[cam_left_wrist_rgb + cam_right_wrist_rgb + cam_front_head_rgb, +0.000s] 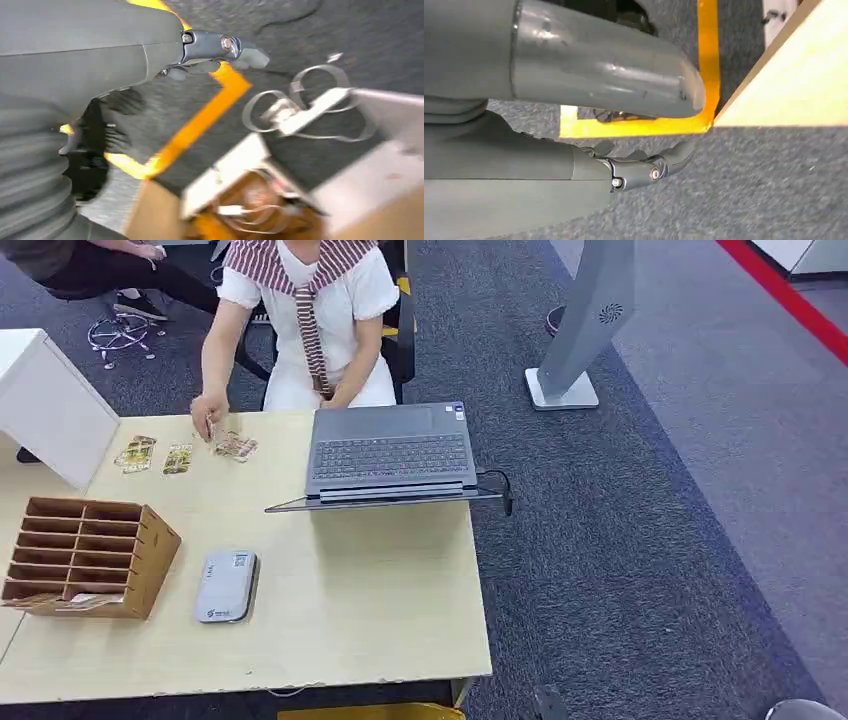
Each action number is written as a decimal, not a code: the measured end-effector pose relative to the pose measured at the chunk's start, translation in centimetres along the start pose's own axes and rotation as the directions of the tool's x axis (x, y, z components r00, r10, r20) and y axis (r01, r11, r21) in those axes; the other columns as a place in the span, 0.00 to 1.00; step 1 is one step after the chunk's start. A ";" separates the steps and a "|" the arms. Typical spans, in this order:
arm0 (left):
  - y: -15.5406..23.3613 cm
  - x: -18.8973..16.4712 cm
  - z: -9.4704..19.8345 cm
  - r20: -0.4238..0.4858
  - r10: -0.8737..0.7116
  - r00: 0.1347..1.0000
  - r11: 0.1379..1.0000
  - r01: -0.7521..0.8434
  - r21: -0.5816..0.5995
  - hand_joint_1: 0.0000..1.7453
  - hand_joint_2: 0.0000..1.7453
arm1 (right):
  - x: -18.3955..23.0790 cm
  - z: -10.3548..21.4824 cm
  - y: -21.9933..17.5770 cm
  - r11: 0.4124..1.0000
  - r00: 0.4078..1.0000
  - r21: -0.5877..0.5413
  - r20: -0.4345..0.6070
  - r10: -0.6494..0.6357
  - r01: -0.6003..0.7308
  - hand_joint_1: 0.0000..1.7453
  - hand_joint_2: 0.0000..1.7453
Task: Pass the card to the sensor for recognition and then transmit it.
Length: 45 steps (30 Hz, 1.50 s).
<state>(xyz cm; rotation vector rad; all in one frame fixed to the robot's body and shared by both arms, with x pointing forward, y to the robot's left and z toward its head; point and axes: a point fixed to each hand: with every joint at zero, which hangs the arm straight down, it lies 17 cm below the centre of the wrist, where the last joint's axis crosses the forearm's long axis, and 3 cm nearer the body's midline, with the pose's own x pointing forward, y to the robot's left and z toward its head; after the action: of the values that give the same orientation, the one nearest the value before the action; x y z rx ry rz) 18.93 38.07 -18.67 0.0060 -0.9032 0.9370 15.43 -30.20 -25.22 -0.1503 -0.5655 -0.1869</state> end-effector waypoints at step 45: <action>-1.0 30.5 13.6 0.787 -0.457 0.413 0.888 0.263 0.378 0.00 1.00 | -9.1 2.5 -1.6 0.942 0.889 -0.075 -0.363 0.281 -0.328 0.00 1.00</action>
<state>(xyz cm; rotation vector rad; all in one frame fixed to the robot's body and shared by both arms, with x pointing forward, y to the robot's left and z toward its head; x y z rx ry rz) 18.66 53.47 10.96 0.9176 -1.6646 0.5505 6.29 -30.08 -27.92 -0.3281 -0.1693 0.0582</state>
